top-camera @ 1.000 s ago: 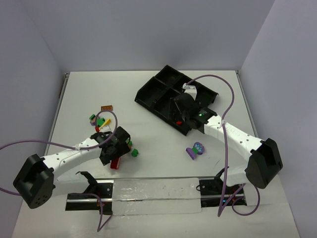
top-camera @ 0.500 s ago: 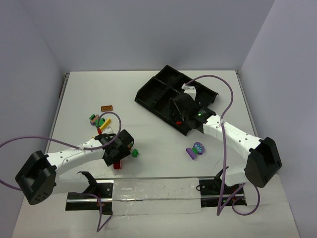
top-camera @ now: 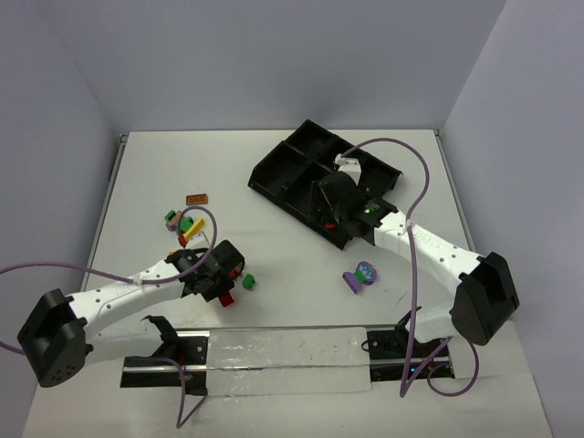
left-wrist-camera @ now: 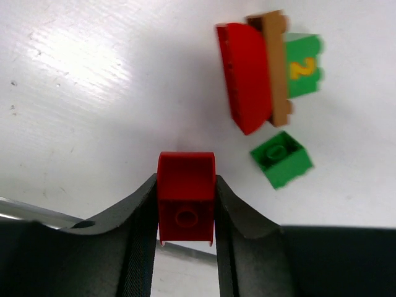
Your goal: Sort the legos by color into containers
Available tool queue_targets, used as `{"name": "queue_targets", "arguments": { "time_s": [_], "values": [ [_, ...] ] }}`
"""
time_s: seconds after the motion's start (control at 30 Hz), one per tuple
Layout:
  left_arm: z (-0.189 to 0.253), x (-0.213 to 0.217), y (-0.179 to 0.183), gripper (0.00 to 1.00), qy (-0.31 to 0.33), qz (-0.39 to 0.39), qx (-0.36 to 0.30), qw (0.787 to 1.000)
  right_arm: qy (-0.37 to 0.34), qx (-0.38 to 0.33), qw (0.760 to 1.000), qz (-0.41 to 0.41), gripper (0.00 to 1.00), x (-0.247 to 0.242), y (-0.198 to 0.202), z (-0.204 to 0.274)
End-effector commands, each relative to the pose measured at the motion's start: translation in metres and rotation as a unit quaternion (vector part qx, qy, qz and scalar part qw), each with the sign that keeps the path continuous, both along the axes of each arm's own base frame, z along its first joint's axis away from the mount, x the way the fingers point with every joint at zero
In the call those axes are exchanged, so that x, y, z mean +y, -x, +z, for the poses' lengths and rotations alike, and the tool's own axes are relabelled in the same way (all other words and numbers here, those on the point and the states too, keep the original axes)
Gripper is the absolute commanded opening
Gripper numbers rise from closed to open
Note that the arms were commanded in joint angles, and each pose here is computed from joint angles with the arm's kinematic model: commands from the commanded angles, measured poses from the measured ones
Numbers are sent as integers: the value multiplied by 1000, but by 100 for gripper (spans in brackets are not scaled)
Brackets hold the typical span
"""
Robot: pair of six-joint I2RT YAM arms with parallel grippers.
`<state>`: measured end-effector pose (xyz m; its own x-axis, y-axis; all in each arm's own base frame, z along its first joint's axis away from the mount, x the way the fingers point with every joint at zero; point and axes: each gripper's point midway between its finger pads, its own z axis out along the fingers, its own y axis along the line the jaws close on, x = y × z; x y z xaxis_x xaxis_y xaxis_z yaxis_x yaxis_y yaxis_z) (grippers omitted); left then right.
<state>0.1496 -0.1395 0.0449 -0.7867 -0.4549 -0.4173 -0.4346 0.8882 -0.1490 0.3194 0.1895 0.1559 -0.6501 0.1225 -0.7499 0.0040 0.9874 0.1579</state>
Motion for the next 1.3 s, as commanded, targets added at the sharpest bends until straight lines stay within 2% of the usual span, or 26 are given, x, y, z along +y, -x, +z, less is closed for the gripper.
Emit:
{"name": "queue_targets", "arguments": {
  "time_s": [0.0,0.13,0.23,0.47,0.63,0.8,0.97,1.03,1.07,1.13,1.17,1.2,1.23,1.27],
  "values": [
    [68,-33,-27,0,72,-71,-95,990,3,-27,999,-16,93,-2,-8,23],
    [130,-77,-52,0,147,-149,-185,960,15,-42,998,-41,94,-17,-7,36],
    [165,-118,-77,0,165,-208,-228,937,-7,-56,998,-42,95,-28,1,59],
    [200,-237,-125,0,202,-350,-240,883,-37,-124,988,-88,96,-73,25,128],
    [187,-281,-154,0,200,-376,-229,875,-43,-177,971,-155,96,-119,45,163],
    [178,-324,-175,0,232,-393,-226,861,-57,-214,958,-182,96,-142,62,182],
    [155,-355,-208,0,223,-382,-230,867,-68,-212,960,-171,95,-143,70,184],
    [152,-362,-217,4,222,-373,-232,870,-70,-212,960,-170,95,-143,73,185],
    [148,-367,-226,7,219,-365,-235,874,-68,-211,960,-172,95,-144,73,184],
    [140,-371,-234,24,216,-357,-229,879,-63,-208,960,-174,95,-146,74,180],
    [137,-370,-239,36,211,-352,-230,882,-61,-208,960,-176,95,-147,75,180],
    [133,-368,-245,60,203,-344,-231,887,-57,-207,960,-178,95,-149,75,177],
    [128,-366,-252,76,199,-341,-231,889,-54,-206,960,-180,95,-150,76,177],
    [127,-365,-254,85,198,-341,-230,890,-54,-206,960,-182,95,-151,76,177]
  ]
}}
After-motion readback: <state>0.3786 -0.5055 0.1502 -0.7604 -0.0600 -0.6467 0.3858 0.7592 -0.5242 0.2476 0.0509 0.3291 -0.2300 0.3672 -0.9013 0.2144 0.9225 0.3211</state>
